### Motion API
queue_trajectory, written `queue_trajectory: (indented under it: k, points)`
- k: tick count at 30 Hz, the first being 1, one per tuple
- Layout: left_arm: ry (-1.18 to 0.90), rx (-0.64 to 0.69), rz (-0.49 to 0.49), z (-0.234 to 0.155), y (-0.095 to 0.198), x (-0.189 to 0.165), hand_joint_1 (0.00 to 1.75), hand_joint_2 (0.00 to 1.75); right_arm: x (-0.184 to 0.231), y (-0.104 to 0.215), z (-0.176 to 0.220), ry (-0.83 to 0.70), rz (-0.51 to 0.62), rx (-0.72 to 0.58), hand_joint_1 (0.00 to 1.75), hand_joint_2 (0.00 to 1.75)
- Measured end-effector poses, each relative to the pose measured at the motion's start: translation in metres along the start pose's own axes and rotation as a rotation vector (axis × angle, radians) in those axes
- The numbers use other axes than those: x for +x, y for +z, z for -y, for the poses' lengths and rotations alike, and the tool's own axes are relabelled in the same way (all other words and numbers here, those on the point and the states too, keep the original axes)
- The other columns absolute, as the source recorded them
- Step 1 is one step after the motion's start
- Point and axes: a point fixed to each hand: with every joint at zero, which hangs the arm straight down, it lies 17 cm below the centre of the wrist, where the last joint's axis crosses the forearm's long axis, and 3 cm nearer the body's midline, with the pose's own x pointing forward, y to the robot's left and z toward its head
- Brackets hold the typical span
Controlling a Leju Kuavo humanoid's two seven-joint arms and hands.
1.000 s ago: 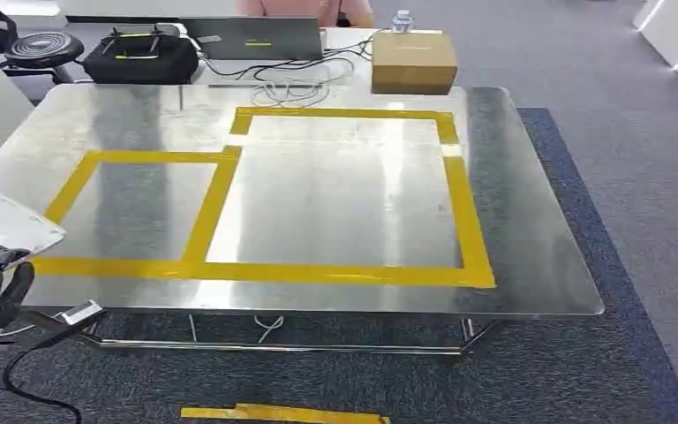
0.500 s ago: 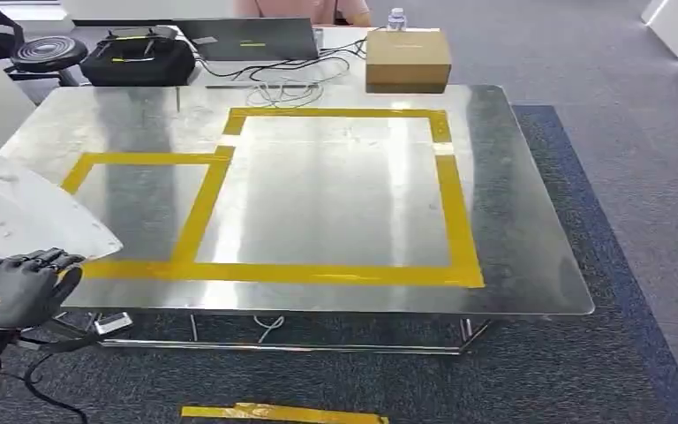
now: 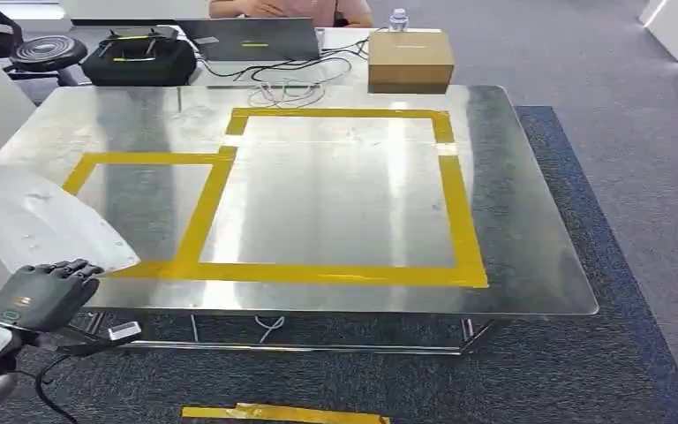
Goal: Take the parts from the cabinet and place them on the table.
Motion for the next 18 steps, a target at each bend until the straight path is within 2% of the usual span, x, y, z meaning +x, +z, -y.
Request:
queue_trajectory:
  k: [18]
  points:
    - [0.025,-0.108,0.018,0.040,-0.003,0.021,1.75,1.75,0.001,-0.002,-0.006,0.001,0.000,0.026,0.00,0.00]
